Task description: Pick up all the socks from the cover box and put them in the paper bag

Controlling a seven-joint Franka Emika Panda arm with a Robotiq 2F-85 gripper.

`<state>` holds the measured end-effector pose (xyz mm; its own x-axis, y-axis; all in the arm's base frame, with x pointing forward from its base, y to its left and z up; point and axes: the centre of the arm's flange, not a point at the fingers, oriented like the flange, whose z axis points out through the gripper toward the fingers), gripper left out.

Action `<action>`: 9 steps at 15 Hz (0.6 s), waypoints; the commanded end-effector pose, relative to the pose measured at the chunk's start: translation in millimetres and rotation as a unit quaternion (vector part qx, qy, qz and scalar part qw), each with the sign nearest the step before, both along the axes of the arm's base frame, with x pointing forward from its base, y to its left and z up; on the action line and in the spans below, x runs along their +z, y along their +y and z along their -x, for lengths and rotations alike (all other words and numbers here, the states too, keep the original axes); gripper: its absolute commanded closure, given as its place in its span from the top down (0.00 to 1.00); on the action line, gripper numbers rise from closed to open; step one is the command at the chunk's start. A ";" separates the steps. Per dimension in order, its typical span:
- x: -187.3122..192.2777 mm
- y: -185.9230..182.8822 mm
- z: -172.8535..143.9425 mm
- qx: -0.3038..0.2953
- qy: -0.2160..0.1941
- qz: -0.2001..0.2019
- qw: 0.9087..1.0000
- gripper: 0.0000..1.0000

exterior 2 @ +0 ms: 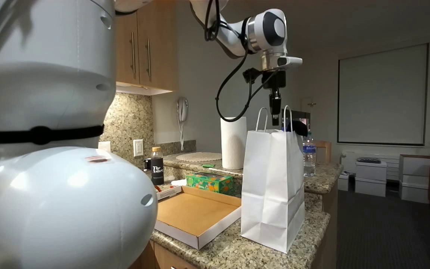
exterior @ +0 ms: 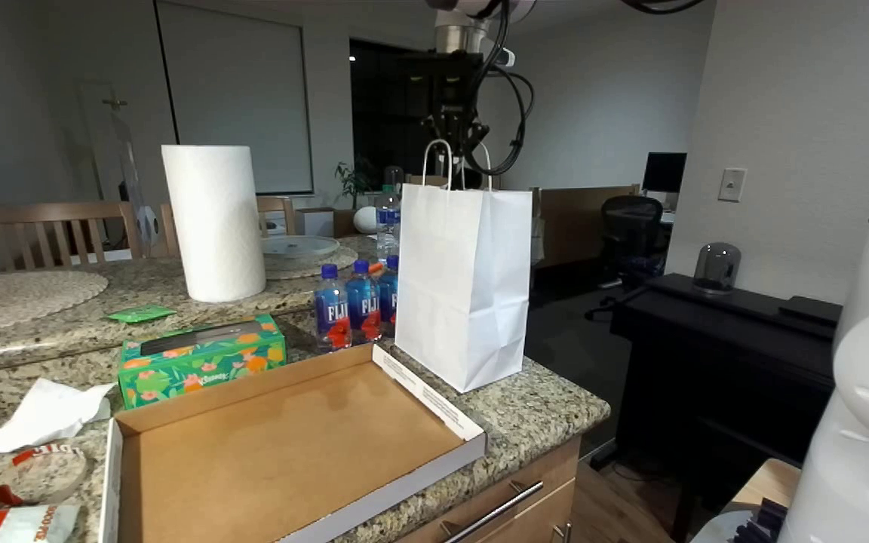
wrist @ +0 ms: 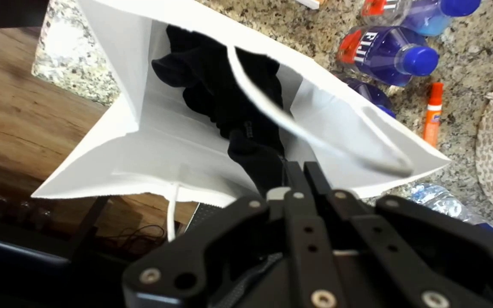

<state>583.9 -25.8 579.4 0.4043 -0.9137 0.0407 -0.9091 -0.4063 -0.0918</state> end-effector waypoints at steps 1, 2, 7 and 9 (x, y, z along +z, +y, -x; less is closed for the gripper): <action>0.9 -5.2 3.0 0.003 0.001 -0.001 1.000 0.07; 0.1 -5.0 2.5 0.003 0.003 0.002 1.000 0.32; 10.9 -6.1 5.1 0.001 -0.023 -0.001 1.000 0.51; 27.6 -9.3 9.3 -0.007 -0.057 -0.007 0.998 0.63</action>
<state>585.3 -28.1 584.9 0.4016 -0.9137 0.0619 -0.9066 -0.4062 -0.1141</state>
